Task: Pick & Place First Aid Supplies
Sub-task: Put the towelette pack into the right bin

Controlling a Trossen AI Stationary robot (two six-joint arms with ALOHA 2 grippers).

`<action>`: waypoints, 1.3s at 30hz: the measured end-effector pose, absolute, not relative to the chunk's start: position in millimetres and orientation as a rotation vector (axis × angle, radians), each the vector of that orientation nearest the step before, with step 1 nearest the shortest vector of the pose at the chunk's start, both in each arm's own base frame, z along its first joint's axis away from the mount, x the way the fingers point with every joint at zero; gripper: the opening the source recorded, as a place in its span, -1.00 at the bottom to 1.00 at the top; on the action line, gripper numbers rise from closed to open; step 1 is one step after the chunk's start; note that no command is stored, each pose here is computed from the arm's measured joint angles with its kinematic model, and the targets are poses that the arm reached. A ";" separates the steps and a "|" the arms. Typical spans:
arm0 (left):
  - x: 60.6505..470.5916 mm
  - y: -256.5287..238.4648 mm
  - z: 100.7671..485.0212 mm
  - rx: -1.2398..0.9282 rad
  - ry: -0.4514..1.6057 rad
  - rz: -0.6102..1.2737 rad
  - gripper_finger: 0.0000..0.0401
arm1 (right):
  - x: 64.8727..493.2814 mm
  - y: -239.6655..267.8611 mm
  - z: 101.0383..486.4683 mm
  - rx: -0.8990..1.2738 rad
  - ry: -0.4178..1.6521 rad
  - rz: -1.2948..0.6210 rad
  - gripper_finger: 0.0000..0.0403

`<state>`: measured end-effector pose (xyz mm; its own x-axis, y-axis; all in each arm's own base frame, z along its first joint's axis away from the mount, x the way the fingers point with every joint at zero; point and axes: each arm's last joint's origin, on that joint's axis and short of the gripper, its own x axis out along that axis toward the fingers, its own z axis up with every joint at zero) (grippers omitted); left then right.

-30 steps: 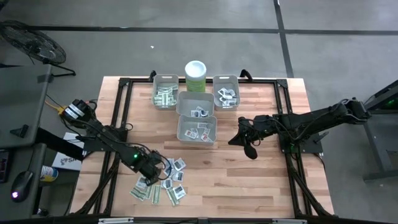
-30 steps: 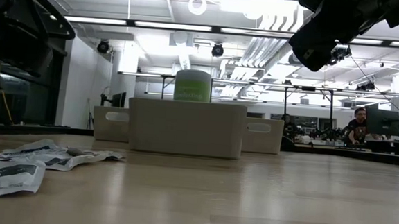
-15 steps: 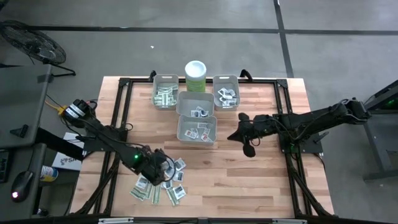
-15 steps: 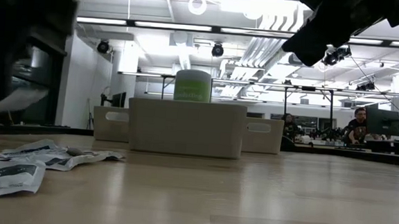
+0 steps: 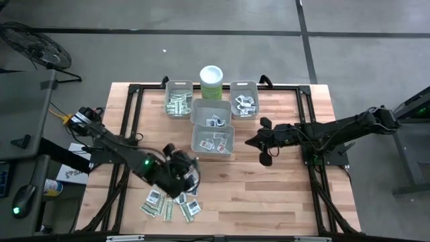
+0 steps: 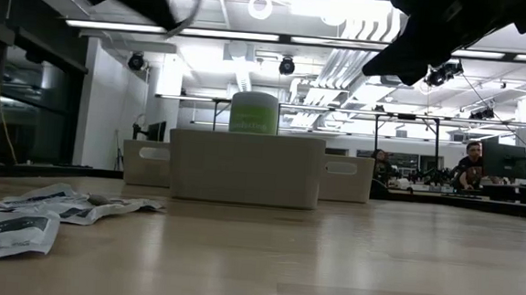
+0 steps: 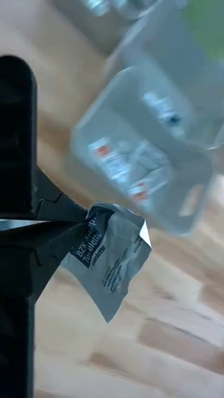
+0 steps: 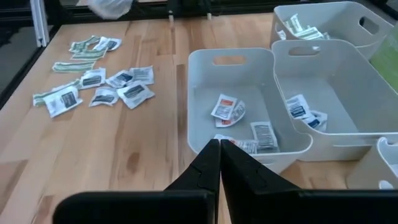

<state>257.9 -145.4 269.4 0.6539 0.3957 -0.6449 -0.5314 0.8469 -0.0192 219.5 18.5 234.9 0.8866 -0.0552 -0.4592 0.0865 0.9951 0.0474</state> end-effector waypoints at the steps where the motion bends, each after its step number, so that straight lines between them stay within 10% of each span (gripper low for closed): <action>1: 261.9 -142.0 274.6 -0.193 0.667 0.530 -1.00 | 219.5 18.5 234.9 0.064 0.475 -0.073 -0.97; 28: 323.8 -35.0 315.3 0.057 0.586 0.527 -1.00 | 226.6 14.9 254.9 0.386 0.208 -0.254 -0.92; 39: 329.8 -19.4 322.9 0.272 0.565 0.559 -1.00 | 229.6 13.3 270.3 0.414 0.089 -0.291 -0.26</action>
